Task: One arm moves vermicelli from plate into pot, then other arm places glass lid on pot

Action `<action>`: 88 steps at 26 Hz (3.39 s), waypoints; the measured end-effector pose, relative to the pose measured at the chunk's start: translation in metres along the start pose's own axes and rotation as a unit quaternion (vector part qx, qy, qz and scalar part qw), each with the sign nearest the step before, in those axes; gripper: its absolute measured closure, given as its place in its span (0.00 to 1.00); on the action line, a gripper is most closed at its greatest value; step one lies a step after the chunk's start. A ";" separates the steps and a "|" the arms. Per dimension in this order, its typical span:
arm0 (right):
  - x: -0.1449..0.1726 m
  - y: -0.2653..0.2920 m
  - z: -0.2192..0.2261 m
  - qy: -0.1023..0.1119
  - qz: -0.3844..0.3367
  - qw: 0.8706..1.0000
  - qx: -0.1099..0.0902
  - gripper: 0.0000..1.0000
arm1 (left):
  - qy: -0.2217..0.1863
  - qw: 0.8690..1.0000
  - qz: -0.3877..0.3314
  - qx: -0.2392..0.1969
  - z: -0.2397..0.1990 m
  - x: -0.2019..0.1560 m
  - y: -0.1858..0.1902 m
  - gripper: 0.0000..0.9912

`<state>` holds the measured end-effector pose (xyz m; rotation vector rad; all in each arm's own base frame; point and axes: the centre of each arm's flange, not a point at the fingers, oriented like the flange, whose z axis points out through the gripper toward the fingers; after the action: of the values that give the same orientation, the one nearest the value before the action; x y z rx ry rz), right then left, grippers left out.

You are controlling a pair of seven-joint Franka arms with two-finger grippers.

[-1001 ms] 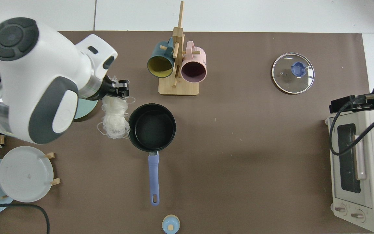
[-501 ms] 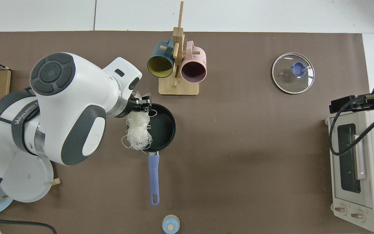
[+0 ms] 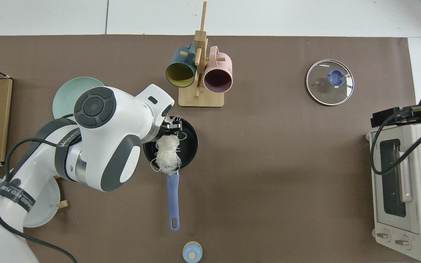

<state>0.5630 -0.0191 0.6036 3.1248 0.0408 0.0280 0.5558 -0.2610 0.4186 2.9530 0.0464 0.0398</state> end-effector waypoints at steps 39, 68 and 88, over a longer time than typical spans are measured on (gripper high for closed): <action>0.000 0.000 0.000 0.000 0.000 1.000 0.000 0.00 | 0.019 0.996 0.007 0.092 -0.156 0.030 -0.064 0.02; 0.000 0.000 0.000 0.000 0.000 1.000 0.000 0.00 | -0.014 0.993 0.022 0.119 -0.225 0.026 -0.197 0.00; 0.000 -0.008 0.000 0.000 -0.007 1.000 0.000 0.00 | 0.016 0.998 -0.002 0.065 -0.262 0.022 -0.224 0.00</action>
<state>0.5632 -0.0111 0.6037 3.1246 0.0629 0.0283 0.5634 0.0084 0.6349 3.0817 0.0605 0.0860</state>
